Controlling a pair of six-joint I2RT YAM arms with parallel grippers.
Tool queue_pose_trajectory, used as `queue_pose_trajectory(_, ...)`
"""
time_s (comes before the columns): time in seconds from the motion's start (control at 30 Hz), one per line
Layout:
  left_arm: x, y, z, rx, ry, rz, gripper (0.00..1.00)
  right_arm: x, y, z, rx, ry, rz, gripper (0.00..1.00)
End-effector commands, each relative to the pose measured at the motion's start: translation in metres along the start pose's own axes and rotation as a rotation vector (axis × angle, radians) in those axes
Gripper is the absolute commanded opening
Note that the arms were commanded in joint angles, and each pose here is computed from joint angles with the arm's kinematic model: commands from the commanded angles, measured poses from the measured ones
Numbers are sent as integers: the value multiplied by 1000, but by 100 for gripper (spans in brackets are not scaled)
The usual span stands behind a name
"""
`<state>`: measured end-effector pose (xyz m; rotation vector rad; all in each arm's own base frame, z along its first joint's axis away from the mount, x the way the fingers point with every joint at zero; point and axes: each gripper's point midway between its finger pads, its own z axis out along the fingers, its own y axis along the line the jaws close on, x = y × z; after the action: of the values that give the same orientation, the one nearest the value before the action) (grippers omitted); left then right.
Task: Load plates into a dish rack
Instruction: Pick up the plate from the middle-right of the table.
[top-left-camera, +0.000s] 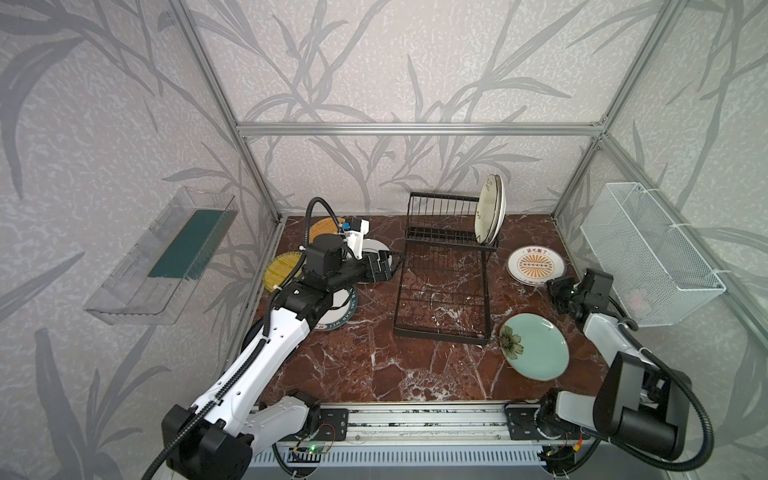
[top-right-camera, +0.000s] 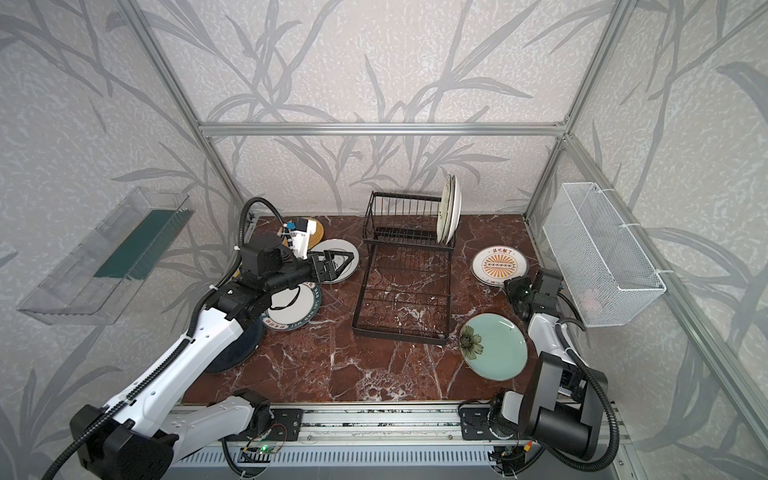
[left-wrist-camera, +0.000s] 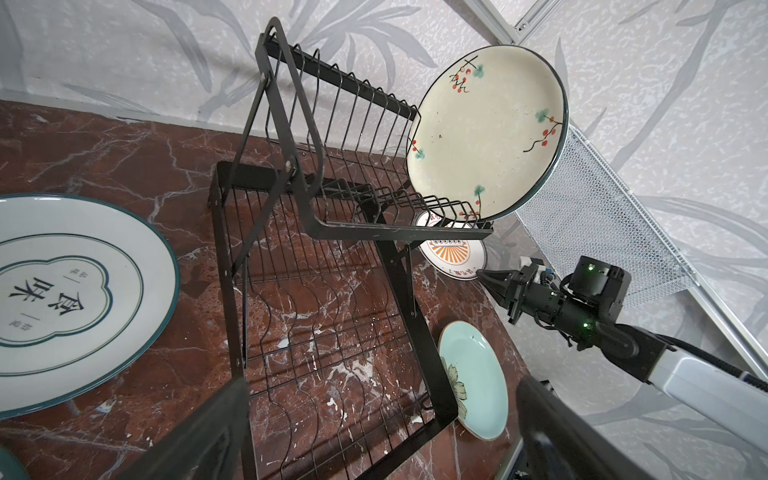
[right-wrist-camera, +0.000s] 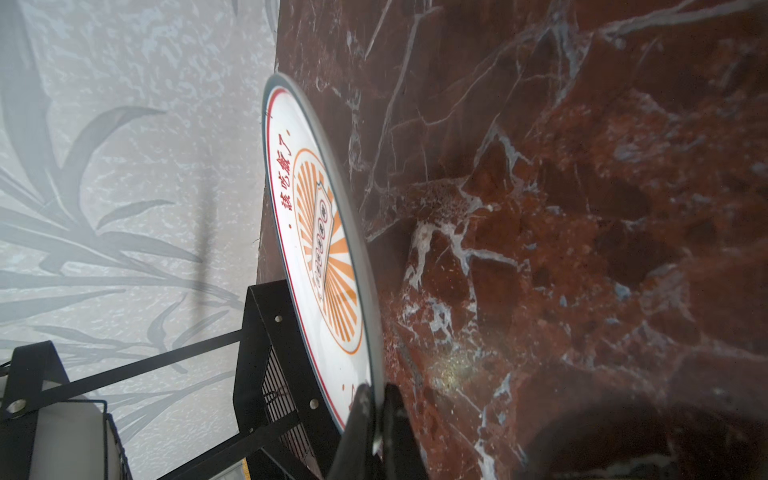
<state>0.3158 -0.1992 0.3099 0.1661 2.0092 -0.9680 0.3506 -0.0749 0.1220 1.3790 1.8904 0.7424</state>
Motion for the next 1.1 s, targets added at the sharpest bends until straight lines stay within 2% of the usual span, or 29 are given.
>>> queue_pose_trajectory(0.0,-9,-6,-7,4,-61,70,99,7,9,-24,56,35,5,0)
queue_pose_trajectory(0.23,5,-19,0,20,-46,175,98,22,8,-70,159,68,6,0)
queue_pose_trajectory(0.5,43,-65,13,127,-10,474,99,56,5,-107,307,193,-15,0)
queue_pose_trajectory(0.63,63,-84,19,198,5,615,99,85,9,-113,313,283,-32,0)
queue_pose_trajectory(0.8,89,-109,27,280,25,841,99,108,22,-132,324,333,-97,0)
queue_pose_trajectory(0.9,109,-126,35,335,62,963,95,117,35,-143,303,359,-119,0)
queue_pose_trajectory(1.07,134,-153,55,411,100,1053,86,132,56,-154,263,405,-151,0)
